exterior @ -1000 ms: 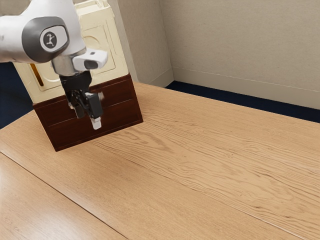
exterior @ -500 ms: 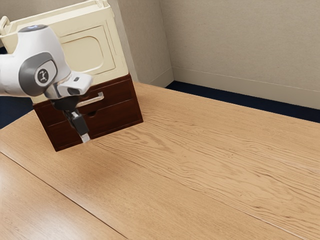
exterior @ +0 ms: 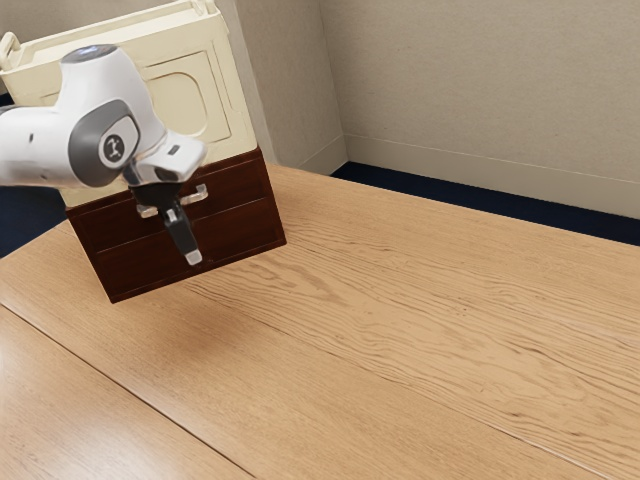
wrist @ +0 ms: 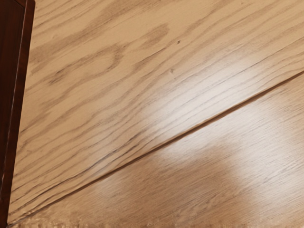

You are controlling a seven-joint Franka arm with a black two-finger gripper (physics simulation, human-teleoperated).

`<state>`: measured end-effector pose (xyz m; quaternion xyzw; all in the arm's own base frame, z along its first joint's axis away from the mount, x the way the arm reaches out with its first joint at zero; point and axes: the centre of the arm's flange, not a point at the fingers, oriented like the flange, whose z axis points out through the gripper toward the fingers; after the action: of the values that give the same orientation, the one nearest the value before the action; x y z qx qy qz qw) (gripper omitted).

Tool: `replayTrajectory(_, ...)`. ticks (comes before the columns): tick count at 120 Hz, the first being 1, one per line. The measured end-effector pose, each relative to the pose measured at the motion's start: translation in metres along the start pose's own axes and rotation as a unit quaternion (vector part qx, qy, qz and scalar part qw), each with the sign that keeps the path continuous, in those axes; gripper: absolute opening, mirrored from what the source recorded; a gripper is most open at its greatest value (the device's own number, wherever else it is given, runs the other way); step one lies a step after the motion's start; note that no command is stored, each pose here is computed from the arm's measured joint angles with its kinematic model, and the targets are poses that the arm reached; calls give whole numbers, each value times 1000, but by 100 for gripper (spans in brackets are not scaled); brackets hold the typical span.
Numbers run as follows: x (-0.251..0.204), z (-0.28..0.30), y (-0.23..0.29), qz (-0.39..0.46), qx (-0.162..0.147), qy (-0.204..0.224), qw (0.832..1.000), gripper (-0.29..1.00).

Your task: Pull the drawer handle with one arm to open the drawer

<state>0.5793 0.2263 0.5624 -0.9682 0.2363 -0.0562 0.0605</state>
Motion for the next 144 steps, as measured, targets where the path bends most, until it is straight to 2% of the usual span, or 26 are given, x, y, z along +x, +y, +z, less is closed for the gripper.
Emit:
replayTrajectory(22, 14, 6, -12, 13, 13, -38, 999, 70)
replayTrajectory(46, 14, 5, -20, 29, 46, -77, 996, 70)
replayTrajectory(144, 23, 11, -50, 51, 106, -79, 990, 70)
